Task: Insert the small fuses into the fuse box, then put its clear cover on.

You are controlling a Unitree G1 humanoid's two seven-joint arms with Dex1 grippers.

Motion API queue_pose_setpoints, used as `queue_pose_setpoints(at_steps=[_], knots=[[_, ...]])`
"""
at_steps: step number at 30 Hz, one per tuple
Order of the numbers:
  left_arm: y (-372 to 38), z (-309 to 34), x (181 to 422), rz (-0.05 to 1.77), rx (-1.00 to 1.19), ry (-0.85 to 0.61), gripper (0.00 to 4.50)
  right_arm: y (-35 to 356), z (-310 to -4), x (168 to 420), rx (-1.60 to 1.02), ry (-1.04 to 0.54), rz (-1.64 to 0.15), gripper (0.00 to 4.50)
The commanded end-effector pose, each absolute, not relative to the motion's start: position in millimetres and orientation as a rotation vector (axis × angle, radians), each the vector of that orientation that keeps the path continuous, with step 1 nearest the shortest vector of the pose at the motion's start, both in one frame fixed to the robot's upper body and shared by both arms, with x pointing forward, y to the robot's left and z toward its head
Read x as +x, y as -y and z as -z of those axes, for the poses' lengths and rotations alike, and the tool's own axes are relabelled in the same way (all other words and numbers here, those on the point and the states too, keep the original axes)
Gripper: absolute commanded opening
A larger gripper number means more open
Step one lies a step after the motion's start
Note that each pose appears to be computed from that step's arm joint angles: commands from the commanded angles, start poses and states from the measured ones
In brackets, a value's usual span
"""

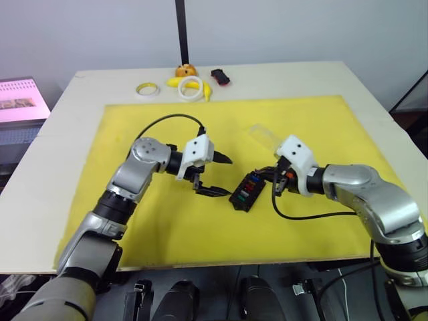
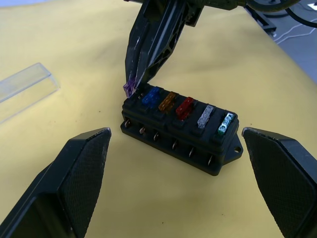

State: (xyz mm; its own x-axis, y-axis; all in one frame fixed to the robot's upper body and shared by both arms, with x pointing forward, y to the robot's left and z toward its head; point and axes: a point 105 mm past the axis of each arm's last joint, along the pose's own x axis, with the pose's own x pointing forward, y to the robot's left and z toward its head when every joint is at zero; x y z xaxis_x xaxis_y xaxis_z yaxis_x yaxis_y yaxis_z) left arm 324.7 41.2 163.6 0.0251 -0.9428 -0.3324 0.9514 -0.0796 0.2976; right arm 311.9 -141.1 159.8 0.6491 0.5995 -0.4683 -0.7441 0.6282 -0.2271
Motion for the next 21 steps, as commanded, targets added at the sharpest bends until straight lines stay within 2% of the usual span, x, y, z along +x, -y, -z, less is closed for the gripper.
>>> queue_pose_setpoints(at_steps=[1,21], knots=[[-42.3,-175.1,323.9,1.558,0.528,0.027,4.50,141.2,-166.1,311.7,-0.451,-0.339,-0.789,0.02],[-42.8,-175.1,323.8,1.555,0.526,0.027,4.50,143.4,-157.6,313.3,-0.504,-0.361,-0.802,0.02]])
